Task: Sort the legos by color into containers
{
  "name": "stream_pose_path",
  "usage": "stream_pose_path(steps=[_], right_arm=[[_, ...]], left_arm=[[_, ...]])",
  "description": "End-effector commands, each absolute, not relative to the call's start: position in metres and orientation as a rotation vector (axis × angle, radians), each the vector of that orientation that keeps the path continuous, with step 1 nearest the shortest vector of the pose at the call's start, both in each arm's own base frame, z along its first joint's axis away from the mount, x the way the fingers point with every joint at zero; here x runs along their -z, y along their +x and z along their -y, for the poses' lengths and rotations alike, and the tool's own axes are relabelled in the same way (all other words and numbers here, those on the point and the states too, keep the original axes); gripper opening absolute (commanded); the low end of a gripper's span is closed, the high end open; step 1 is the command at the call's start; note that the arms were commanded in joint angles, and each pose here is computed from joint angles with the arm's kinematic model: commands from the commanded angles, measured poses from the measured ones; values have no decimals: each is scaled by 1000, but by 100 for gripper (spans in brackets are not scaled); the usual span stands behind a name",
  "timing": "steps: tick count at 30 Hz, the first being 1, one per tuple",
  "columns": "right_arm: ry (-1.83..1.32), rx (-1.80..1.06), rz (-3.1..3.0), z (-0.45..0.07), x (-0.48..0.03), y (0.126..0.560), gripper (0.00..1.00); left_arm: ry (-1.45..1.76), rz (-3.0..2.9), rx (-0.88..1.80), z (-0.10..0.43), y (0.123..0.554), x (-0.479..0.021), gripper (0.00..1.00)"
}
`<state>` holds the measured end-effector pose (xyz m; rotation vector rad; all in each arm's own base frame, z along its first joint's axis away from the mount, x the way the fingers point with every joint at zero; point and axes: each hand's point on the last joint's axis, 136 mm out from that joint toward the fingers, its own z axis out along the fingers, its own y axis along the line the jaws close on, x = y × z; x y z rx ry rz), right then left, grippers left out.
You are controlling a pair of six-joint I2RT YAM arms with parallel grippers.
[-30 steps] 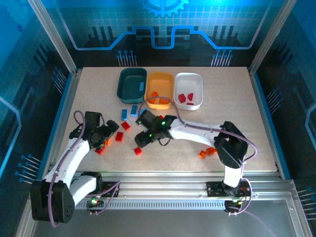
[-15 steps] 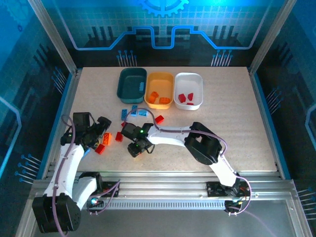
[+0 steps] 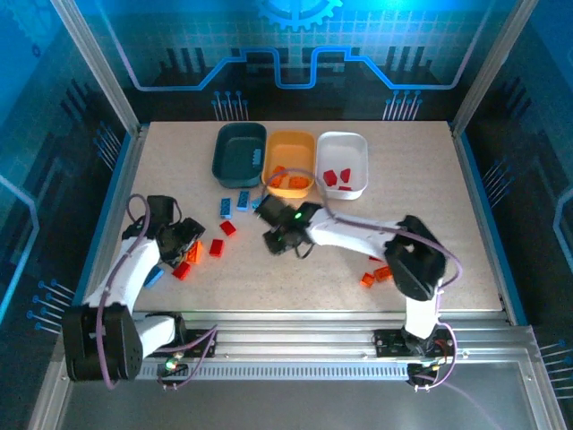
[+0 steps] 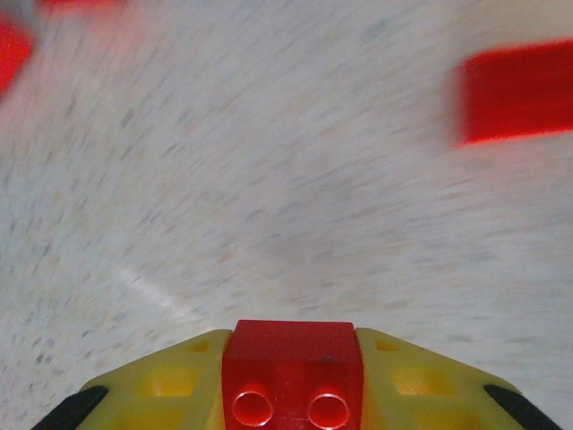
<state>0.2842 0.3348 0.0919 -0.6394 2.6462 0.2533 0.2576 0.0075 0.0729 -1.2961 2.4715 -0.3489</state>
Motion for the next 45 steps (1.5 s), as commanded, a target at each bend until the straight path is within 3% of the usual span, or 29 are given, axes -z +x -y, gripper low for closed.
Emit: stream_pose_path(steps=[1,9,15,17,20,23,26,31,36,45], right_arm=[[-451,-251,-2550,-288,-135,336,31],[-101,-125,-2554,-179,-137,448,32],[-38,-119,-2613,-155,-113,501,35],[-31,-115,-2626,-152,-108,509,39],[-21,-103,-2604,-147,-115,517,54],[-11,-120,-2565,-144,-135,518,65],[5,-137,-2519,-139,-163,512,68],[129,-153,-2467,-107,-193,482,70],[369,-150,-2466,-49,-178,437,70],[515,-203,-2433,-6,-168,398,69]], left_arm=[[-1237,-2499,255,-17,271,-70,82],[-886,-2525,465,59,297,-103,81],[-544,-2595,405,104,298,-127,83],[-458,-2615,417,119,296,-130,83],[-349,-2631,416,137,293,-132,84],[-201,-2651,429,163,288,-132,85],[23,-2680,420,210,276,-128,85],[398,-2671,488,318,241,-119,84],[659,-2681,557,413,202,-99,81],[768,-2765,639,466,178,-65,76]])
